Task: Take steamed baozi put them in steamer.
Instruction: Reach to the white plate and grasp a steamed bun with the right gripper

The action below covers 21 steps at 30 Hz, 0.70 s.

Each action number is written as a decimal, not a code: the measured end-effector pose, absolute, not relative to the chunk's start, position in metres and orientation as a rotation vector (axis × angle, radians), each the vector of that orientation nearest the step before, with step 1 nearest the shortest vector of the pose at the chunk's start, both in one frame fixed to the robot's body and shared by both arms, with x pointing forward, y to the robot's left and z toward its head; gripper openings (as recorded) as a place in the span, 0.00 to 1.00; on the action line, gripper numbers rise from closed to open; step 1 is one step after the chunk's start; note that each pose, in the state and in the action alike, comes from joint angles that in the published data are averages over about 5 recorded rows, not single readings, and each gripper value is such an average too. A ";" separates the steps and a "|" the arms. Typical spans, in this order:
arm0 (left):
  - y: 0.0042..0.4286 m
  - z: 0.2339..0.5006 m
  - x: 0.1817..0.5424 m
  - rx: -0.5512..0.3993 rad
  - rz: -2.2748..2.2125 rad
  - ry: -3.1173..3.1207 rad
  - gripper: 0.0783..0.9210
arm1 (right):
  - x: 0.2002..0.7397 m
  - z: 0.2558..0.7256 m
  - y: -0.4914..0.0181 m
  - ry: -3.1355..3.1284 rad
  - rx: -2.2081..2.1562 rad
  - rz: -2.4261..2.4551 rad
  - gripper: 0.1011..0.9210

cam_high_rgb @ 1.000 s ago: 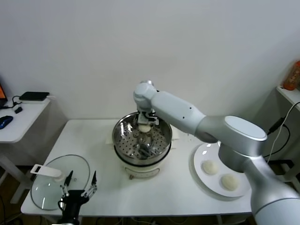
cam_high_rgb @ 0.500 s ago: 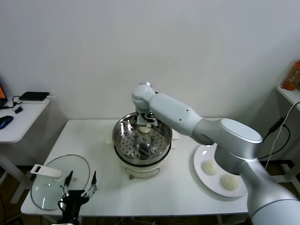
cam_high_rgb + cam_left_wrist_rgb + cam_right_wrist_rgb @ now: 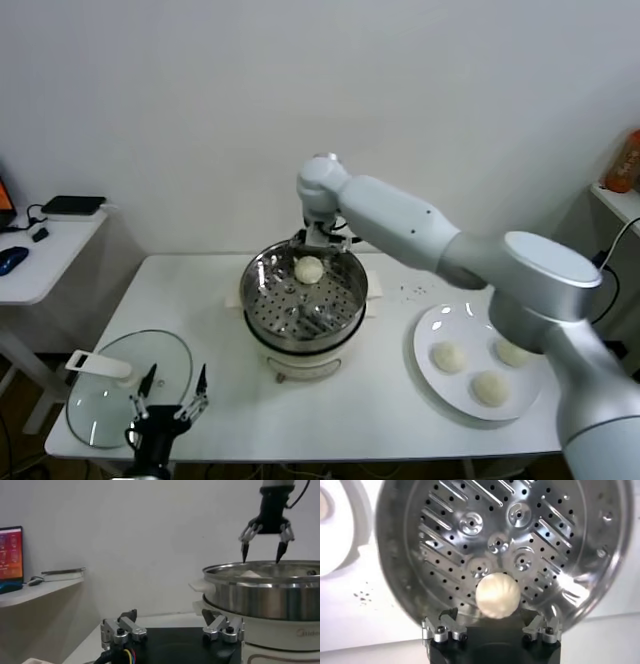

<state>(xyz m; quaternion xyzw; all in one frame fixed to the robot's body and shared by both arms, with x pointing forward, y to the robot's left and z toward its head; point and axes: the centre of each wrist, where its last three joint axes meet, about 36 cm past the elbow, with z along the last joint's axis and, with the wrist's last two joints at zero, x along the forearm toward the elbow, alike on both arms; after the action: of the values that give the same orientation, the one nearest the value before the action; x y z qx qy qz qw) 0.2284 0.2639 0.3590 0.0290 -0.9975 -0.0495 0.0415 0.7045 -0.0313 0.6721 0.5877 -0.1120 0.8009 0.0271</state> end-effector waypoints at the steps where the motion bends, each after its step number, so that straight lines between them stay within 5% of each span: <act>1: 0.264 0.359 0.229 0.088 -0.152 -3.054 0.88 | 0.704 0.679 -0.040 -0.382 1.809 2.457 0.88; 11: 0.258 0.363 0.234 0.067 -0.158 -3.061 0.88 | 0.702 0.719 -0.161 -0.837 1.695 2.130 0.88; 21: 0.254 0.362 0.238 0.052 -0.149 -3.069 0.88 | 0.683 0.681 -0.309 -1.226 1.496 1.646 0.88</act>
<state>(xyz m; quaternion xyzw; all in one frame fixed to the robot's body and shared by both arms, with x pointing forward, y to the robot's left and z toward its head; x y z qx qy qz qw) 0.2375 0.2539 0.3619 0.0170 -0.9981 -0.0485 0.0340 0.6833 -0.3092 0.6805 0.5627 -0.4609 0.6190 0.2964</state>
